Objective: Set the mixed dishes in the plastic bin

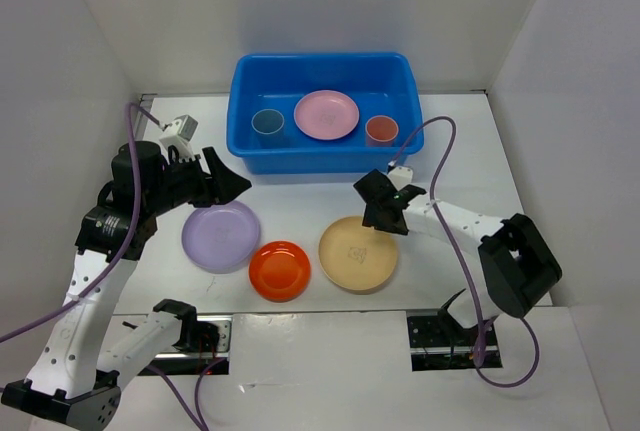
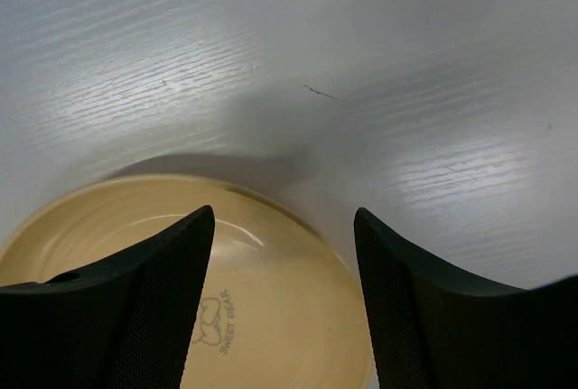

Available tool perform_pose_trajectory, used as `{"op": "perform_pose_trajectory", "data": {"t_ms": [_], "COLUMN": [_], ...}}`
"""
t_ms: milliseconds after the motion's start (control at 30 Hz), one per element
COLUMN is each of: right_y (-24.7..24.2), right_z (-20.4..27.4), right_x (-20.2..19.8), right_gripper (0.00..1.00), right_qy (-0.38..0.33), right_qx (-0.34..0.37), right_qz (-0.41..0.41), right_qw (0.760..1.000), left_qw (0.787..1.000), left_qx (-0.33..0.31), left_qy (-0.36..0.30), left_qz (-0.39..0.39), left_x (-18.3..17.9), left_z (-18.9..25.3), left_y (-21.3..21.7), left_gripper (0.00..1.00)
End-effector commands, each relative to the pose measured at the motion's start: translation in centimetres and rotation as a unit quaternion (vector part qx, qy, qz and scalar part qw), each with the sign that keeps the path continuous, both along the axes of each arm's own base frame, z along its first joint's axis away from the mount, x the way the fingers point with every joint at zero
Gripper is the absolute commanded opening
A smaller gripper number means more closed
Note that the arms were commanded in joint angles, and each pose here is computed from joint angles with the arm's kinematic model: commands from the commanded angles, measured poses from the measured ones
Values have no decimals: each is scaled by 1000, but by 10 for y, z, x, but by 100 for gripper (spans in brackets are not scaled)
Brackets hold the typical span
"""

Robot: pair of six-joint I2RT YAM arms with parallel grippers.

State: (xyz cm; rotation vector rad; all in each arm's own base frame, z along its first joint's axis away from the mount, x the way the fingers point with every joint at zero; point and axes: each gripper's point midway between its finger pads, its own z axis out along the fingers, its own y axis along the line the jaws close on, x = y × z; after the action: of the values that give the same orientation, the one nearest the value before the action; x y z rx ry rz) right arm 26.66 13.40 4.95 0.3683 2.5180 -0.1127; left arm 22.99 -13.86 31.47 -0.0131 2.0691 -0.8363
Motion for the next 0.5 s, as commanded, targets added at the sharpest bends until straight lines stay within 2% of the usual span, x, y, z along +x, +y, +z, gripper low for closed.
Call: {"op": "perform_pose_trajectory", "data": {"t_ms": [0, 167, 367, 467], "right_y": [2, 4, 10, 10], "right_z": [-4, -18, -28, -30], "right_x": [11, 12, 10, 9], "right_gripper": [68, 67, 54, 39], "right_qy": [-10, 13, 24, 23], "right_qx": [-6, -22, -6, -1], "right_qz": [1, 11, 14, 5], "right_qw": [1000, 1000, 1000, 1000], "left_qw": [1000, 1000, 1000, 1000], "left_qx": [-1, -1, -1, -1], "left_qy": [-26, -26, -26, -26], "left_qz": [-15, -15, -15, -15], "left_x": [0, 0, -3, -3], "left_z": [10, 10, 11, 11], "left_y": [-3, -3, -3, -3], "left_gripper": [71, 71, 71, 71]}}
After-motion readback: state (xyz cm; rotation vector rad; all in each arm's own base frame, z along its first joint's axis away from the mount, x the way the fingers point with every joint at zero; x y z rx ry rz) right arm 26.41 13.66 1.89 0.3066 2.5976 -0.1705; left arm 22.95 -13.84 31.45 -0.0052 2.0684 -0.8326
